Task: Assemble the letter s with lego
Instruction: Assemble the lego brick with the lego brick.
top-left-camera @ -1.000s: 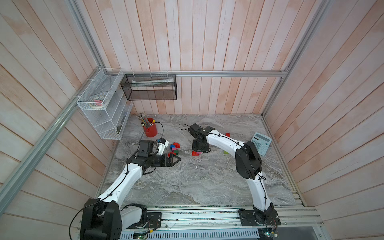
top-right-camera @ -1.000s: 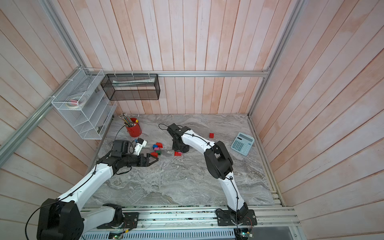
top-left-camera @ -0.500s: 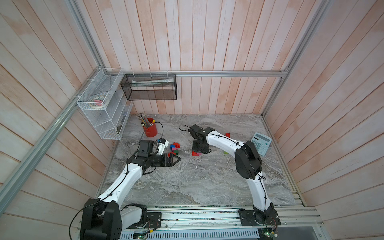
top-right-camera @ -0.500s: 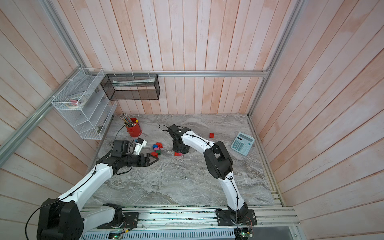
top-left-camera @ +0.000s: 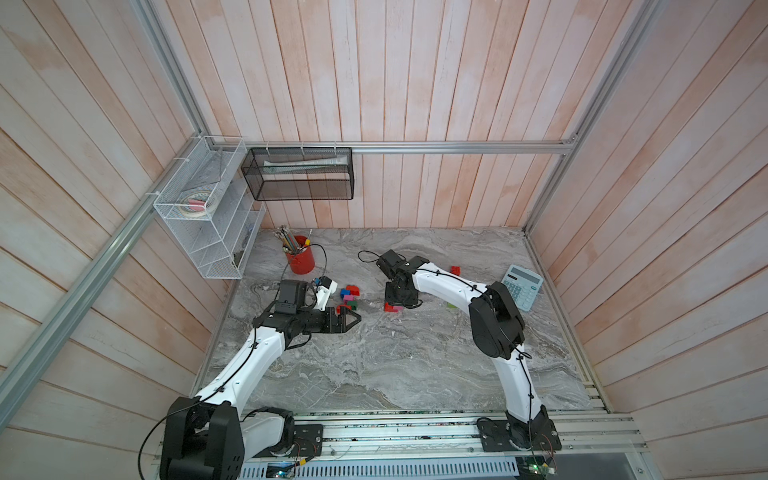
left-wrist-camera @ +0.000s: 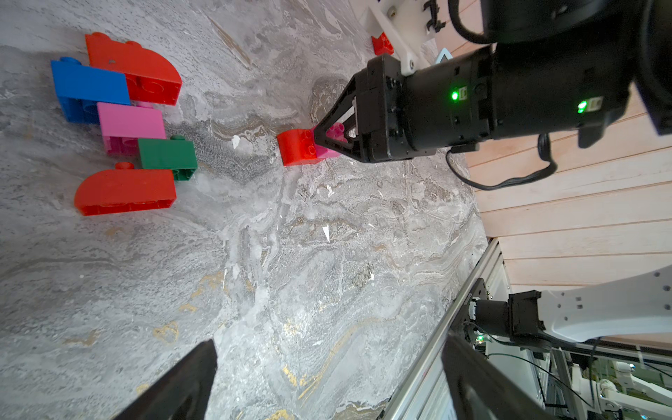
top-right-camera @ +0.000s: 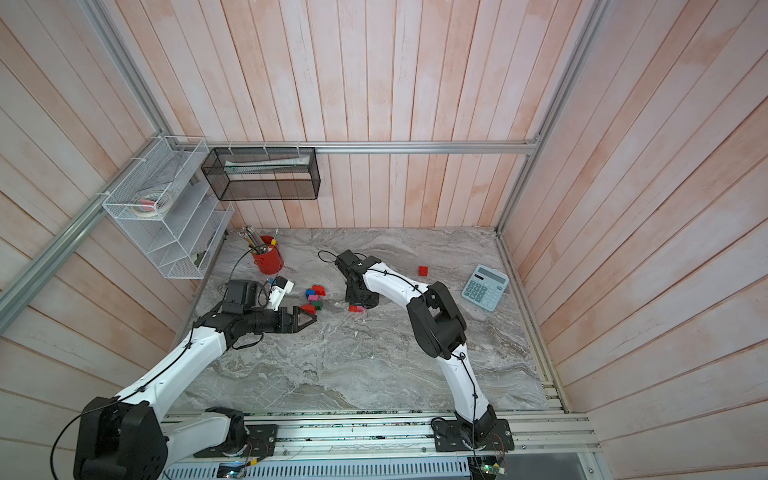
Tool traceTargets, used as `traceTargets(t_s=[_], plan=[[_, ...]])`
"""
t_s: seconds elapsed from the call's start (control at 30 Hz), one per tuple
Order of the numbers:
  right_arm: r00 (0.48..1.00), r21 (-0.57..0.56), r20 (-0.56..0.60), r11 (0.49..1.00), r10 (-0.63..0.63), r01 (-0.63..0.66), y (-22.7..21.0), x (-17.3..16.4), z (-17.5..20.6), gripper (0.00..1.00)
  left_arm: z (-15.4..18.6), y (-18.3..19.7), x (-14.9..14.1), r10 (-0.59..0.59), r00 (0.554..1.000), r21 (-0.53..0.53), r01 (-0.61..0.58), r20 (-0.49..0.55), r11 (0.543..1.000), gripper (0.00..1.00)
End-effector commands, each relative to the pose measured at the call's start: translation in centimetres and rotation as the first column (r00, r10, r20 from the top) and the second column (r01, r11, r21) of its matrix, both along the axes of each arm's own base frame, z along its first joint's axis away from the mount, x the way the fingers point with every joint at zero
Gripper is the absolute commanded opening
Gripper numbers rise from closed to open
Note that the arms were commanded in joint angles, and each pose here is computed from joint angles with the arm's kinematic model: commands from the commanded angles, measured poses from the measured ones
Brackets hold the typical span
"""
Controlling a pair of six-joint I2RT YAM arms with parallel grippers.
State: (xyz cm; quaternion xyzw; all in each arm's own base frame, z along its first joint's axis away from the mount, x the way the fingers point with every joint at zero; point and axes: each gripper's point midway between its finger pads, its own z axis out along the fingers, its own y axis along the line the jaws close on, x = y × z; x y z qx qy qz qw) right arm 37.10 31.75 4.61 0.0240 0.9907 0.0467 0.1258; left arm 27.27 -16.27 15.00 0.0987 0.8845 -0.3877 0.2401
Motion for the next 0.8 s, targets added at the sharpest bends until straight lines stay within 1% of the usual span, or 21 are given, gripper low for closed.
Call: traceTargets(t_s=[0.0,0.1,0.23,0.43,0.6,0.77], plan=[[0.996,-0.103,-0.085,0.995,0.0,-0.009,-1.7,-1.8,-4.5,0.29,-0.1,0.1,0.1,0.001,1.0,-0.001,-0.001,0.007,1.0,1.0],[0.996,-0.109,-0.089,0.994,0.004,-0.013,-1.7,-2.0,-4.8,0.29,-0.2,0.1,0.0,0.002,1.0,0.0,-0.002,0.004,1.0,1.0],[0.998,-0.088,-0.067,0.996,0.019,-0.025,-1.2,-1.6,-3.7,0.29,-0.3,0.1,0.0,0.002,1.0,-0.001,-0.002,0.005,1.0,1.0],[0.999,-0.063,-0.023,0.997,0.039,-0.04,-0.3,-0.4,-1.0,0.39,-0.1,0.1,0.2,-0.001,1.0,-0.001,0.001,0.009,1.0,1.0],[0.999,-0.039,0.003,0.998,0.045,-0.045,0.4,0.3,0.7,0.42,0.1,0.0,0.2,-0.004,1.0,-0.001,0.004,0.01,1.0,1.0],[0.998,-0.024,0.037,0.998,0.055,-0.054,0.8,1.0,3.0,0.47,0.4,0.1,0.1,-0.002,1.0,-0.005,0.002,0.015,1.0,1.0]])
